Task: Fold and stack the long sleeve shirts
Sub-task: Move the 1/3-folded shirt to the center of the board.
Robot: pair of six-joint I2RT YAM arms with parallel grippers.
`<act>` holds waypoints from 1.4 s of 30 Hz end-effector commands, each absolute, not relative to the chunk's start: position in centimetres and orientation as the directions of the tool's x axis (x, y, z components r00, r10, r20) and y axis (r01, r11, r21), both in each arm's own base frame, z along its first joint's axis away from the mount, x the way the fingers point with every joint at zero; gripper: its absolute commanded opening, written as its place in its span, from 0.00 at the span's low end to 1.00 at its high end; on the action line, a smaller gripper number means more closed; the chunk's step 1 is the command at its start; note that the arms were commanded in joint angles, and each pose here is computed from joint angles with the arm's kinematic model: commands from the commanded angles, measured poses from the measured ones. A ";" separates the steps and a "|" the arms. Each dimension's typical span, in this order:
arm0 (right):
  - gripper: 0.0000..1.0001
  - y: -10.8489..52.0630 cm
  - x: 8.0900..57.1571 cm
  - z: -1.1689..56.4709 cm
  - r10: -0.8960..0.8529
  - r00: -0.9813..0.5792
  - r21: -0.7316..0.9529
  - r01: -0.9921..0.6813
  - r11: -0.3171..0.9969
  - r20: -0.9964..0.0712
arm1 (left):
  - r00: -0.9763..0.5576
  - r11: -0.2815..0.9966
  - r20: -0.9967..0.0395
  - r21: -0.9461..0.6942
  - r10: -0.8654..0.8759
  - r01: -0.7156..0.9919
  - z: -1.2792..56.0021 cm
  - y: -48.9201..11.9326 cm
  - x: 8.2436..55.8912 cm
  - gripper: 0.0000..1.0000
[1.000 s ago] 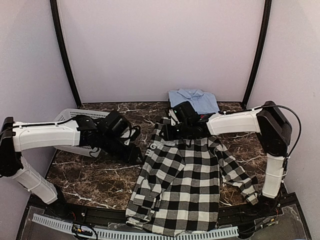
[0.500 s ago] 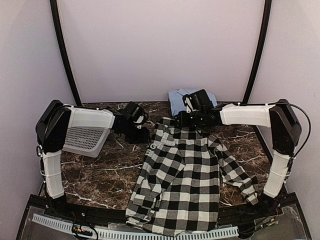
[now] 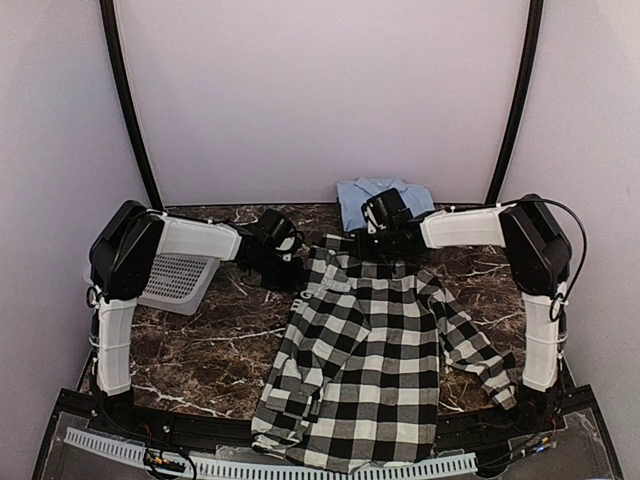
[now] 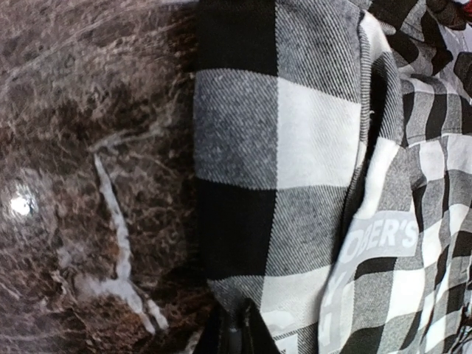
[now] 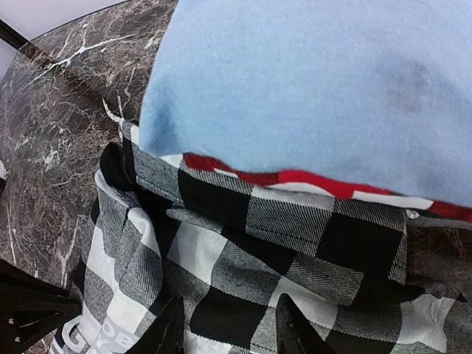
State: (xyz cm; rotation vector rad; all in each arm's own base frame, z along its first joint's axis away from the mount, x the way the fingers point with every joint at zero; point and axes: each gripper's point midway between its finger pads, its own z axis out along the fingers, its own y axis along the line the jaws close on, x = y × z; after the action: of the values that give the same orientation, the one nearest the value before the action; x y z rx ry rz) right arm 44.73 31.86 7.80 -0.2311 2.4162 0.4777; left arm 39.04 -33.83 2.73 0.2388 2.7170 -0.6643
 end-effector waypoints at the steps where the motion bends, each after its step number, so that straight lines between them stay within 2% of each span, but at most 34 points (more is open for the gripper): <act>1: 0.39 32.9 46.2 8.9 -0.026 -0.747 0.298 -0.296 0.908 -0.664 | -0.969 0.888 -0.231 -0.425 0.083 0.178 0.2 -32.6 35.7 0.02; 2: 0.40 33.1 46.3 8.8 -0.025 -0.749 0.304 -0.299 0.905 -0.662 | -0.971 0.891 -0.227 -0.422 0.072 0.165 0.3 -32.4 35.5 0.00; 10: 0.40 35.2 46.0 8.2 -0.035 -0.769 0.357 -0.336 0.872 -0.638 | -0.972 0.924 -0.235 -0.374 -0.013 0.078 2.1 -28.2 33.6 0.00; 19: 0.40 38.2 44.5 7.9 -0.090 -0.775 0.370 -0.396 0.840 -0.625 | -0.969 0.954 -0.190 -0.281 -0.161 -0.103 1.8 -20.0 31.0 0.00; 20: 0.40 38.5 44.3 7.9 -0.098 -0.774 0.368 -0.404 0.838 -0.626 | -0.967 0.954 -0.198 -0.282 -0.162 -0.102 2.2 -19.6 30.8 0.00; 21: 0.40 38.7 44.1 7.8 -0.107 -0.773 0.366 -0.411 0.835 -0.625 | -0.964 0.956 -0.210 -0.278 -0.160 -0.098 2.5 -19.4 30.9 0.05; 22: 0.41 39.0 43.9 7.8 -0.115 -0.773 0.365 -0.418 0.832 -0.624 | -0.962 0.956 -0.233 -0.282 -0.145 -0.076 3.4 -19.5 31.1 0.08; 23: 0.41 39.1 43.7 7.7 -0.123 -0.773 0.363 -0.424 0.829 -0.622 | -0.957 0.956 -0.253 -0.285 -0.140 -0.065 3.9 -19.5 31.4 0.19; 25: 0.41 39.4 43.4 7.8 -0.137 -0.771 0.357 -0.435 0.827 -0.622 | -0.940 0.958 -0.313 -0.284 -0.134 -0.043 5.8 -19.6 32.6 0.30; 27: 0.40 39.5 43.0 8.0 -0.150 -0.769 0.349 -0.443 0.826 -0.621 | -0.923 0.961 -0.365 -0.277 -0.125 -0.021 7.9 -19.8 33.8 0.33; 33: 0.41 39.1 41.4 7.7 -0.168 -0.777 0.344 -0.447 0.826 -0.607 | -0.867 0.946 -0.491 -0.314 -0.087 0.084 11.9 -23.0 38.5 0.33; 42: 0.40 36.9 39.0 5.0 -0.163 -0.817 0.334 -0.397 0.855 -0.553 | -0.854 0.886 -0.520 -0.404 -0.018 0.227 9.7 -30.2 44.9 0.24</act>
State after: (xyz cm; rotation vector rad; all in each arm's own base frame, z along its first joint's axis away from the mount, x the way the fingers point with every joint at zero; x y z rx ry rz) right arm 39.82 37.07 3.16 -0.4250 2.5335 0.5946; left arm 43.55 -27.27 11.48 0.0466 2.5289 -0.5481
